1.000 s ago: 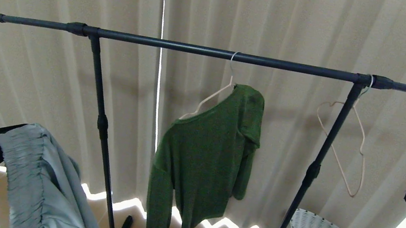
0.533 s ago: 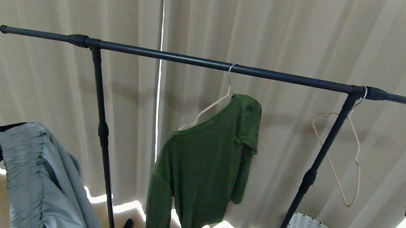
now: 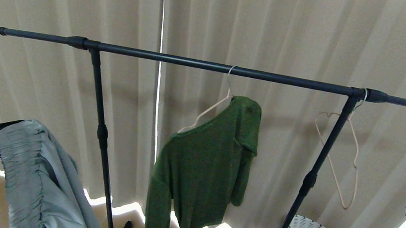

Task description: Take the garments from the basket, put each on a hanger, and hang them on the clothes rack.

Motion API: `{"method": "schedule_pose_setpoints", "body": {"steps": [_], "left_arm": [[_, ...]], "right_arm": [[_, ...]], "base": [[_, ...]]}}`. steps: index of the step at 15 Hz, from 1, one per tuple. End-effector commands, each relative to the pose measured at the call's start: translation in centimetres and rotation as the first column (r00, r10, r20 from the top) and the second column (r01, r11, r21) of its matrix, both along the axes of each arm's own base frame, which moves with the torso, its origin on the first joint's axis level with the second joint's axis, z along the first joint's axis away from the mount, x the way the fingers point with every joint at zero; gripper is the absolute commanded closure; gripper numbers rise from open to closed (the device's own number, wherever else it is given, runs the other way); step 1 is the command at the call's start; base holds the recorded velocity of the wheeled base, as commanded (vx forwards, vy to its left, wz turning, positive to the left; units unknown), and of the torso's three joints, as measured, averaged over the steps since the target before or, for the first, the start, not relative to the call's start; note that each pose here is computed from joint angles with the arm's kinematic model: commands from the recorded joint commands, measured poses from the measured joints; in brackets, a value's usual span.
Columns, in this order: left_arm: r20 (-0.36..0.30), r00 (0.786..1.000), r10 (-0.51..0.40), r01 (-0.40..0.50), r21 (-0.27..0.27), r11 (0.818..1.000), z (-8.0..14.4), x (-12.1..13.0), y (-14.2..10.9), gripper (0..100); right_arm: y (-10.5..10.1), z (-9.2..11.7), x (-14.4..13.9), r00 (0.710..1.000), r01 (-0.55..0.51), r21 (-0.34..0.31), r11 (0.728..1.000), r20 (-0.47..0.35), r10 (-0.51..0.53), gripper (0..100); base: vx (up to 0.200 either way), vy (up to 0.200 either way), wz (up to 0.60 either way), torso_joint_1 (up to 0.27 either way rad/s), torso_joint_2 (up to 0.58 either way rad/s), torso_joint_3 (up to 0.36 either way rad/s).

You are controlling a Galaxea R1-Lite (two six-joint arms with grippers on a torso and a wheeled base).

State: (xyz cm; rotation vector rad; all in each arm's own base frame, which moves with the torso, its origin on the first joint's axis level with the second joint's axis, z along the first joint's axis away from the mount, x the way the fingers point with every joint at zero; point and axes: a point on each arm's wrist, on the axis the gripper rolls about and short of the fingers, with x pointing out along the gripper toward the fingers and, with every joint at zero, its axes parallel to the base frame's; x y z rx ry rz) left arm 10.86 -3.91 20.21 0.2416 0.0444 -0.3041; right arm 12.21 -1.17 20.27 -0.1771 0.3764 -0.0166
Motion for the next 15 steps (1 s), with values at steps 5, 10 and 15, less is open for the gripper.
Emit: {"method": "schedule_pose_setpoints", "body": {"steps": [5,10,15], "left_arm": [[-0.011,1.0,-0.001,0.001,0.006,1.0,-0.3,0.0,0.0,100],[-0.014,1.0,-0.001,0.001,0.007,1.0,-0.4,0.0,0.0,100],[-0.015,1.0,-0.001,0.001,0.008,1.0,-0.4,0.0,0.0,100]], "right_arm": [[0.1,0.2,2.8,0.999,0.002,-0.007,1.0,-0.048,-0.002,0],[2.6,-0.6,5.8,0.992,0.039,0.046,0.998,-0.121,-0.033,0],[3.8,-2.1,7.8,0.977,0.106,0.037,0.994,-0.188,-0.098,0]], "base": [[0.16,0.0,0.0,0.008,0.0,0.002],[0.0,0.0,0.0,0.0,0.0,0.0],[0.0,0.0,0.0,0.0,0.0,0.0]]}}
